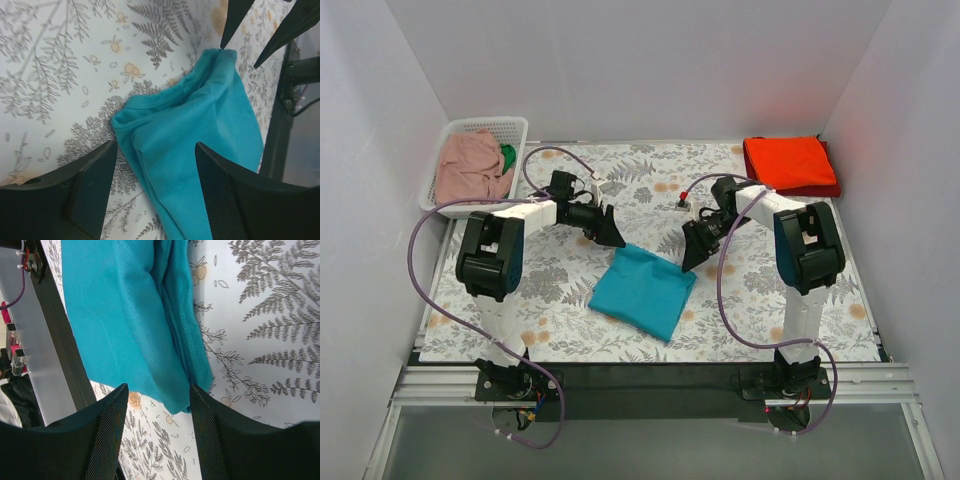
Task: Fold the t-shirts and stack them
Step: Fold the tshirt
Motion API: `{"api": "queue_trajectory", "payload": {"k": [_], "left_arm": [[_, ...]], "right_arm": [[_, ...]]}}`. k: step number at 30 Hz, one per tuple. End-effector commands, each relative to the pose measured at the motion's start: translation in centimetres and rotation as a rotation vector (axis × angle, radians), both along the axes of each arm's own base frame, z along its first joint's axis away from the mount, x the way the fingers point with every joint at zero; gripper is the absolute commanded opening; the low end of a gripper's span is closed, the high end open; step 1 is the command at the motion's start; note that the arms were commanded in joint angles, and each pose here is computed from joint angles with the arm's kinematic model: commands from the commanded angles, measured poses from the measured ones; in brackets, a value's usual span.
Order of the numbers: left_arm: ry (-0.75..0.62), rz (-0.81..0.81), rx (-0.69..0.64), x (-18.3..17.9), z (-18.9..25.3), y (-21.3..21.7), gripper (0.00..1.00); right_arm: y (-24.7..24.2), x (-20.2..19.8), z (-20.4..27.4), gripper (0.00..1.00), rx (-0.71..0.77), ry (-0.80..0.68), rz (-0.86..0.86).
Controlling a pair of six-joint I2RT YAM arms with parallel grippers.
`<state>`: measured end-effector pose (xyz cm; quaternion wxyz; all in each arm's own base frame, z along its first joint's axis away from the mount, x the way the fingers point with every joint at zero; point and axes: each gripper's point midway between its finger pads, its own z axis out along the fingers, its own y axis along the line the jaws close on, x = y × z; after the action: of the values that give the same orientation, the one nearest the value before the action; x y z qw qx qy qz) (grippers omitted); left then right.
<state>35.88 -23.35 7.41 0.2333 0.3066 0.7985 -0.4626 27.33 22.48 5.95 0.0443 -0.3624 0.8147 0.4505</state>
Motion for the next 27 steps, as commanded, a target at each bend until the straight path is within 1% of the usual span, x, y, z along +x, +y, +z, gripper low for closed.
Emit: {"api": "queue_trajectory", "payload": {"k": [1, 5, 7, 11, 15, 16, 18, 19, 22, 25, 27], "left_arm": [[0.051, -0.057, -0.066, -1.4, 2.5, -0.8, 0.62], [0.077, -0.064, -0.075, -1.5, 1.6, -0.9, 0.61], [0.091, -0.063, -0.069, -1.6, 1.0, -0.9, 0.59], [0.105, -0.068, -0.072, -1.5, 0.3, -1.0, 0.55], [0.109, -0.065, -0.067, -1.4, 0.0, -1.0, 0.47], [0.106, -0.065, -0.066, -1.4, 0.0, -0.9, 0.44], [0.099, -0.058, -0.061, -1.2, 0.0, -0.9, 0.41], [0.097, -0.057, -0.064, -1.2, 0.0, -0.9, 0.38], [0.093, -0.051, -0.068, -1.0, 0.0, -1.0, 0.34], [0.095, -0.045, -0.075, -0.8, 0.0, -1.1, 0.28], [0.093, -0.047, -0.079, -0.8, 0.1, -1.2, 0.23]], "right_arm": [[0.3, -0.4, 1.4, 0.59, 0.009, -0.067, 0.024], [0.0, -1.1, 0.6, 0.58, -0.020, -0.055, 0.037], [0.0, -1.3, 0.3, 0.55, -0.026, -0.049, 0.044], [-0.3, -1.7, 0.1, 0.54, -0.040, -0.043, 0.048], [-0.5, -2.0, 0.1, 0.54, -0.055, -0.039, 0.057], [-0.5, -1.9, 0.3, 0.52, -0.054, -0.047, 0.060], [-0.5, -1.9, 0.5, 0.51, -0.058, -0.051, 0.063], [-0.6, -1.8, 0.5, 0.52, -0.065, -0.051, 0.064], [-0.8, -2.1, 0.0, 0.54, -0.091, -0.045, 0.073], [-1.0, -2.4, -0.3, 0.50, -0.104, -0.036, 0.078], [-1.1, -2.4, -0.5, 0.50, -0.118, -0.033, 0.080]]}}
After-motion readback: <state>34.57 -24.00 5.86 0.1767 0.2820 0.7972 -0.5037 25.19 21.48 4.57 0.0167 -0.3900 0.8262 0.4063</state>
